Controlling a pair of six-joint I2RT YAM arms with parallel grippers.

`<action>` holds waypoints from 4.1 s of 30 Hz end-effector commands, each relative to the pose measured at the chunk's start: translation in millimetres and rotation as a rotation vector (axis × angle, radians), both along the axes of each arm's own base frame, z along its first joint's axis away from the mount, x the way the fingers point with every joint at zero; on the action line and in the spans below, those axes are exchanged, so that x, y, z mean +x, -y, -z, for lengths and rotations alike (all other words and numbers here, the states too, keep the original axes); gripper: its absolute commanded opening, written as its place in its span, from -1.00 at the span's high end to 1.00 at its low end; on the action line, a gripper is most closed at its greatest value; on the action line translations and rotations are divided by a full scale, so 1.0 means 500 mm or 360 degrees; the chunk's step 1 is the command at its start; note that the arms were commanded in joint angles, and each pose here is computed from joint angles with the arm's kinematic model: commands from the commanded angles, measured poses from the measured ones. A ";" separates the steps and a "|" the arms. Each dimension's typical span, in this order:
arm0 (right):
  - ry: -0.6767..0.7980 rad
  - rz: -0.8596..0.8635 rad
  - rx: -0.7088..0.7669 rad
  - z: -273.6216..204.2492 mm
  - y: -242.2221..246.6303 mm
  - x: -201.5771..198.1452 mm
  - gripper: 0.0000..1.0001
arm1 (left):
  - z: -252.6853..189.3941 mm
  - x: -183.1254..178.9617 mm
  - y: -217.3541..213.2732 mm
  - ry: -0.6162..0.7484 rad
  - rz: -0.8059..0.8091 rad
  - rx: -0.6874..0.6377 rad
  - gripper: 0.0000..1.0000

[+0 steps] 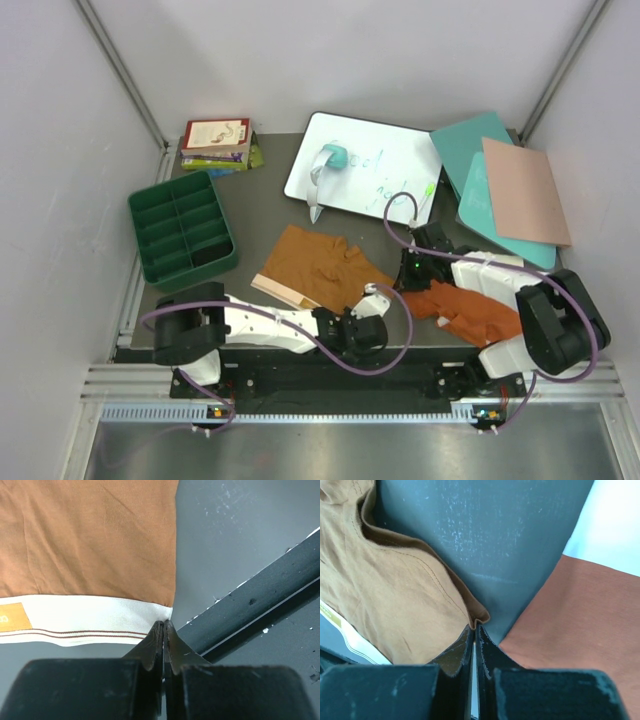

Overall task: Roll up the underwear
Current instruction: Fold the underwear at the center of the board.

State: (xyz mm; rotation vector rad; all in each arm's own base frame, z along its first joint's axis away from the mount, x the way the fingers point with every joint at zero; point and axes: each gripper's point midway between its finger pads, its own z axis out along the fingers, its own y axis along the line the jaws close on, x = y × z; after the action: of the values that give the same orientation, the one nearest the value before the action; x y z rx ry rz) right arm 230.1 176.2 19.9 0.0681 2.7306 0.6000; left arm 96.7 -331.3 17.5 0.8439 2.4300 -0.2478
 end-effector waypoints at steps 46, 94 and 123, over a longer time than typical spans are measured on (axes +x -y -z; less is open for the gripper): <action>0.0438 -0.0445 0.0179 -0.233 -0.367 0.180 1.00 | -0.092 0.116 -0.264 0.0038 -0.0871 -0.0701 1.00; 0.0436 -0.0565 0.0264 -0.202 -0.496 0.217 1.00 | -0.051 0.149 -0.392 0.0278 -0.1299 -0.0447 1.00; 0.0326 -0.0472 0.0239 -0.232 -0.342 0.066 -0.31 | -0.022 0.150 -0.383 0.0208 -0.1271 -0.0396 1.00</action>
State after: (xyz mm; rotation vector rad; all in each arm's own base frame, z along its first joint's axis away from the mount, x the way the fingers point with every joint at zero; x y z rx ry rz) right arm 301.3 366.5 130.8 -0.3951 2.4896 0.7654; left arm 169.2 -132.0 22.9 -0.2378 2.3431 -0.1295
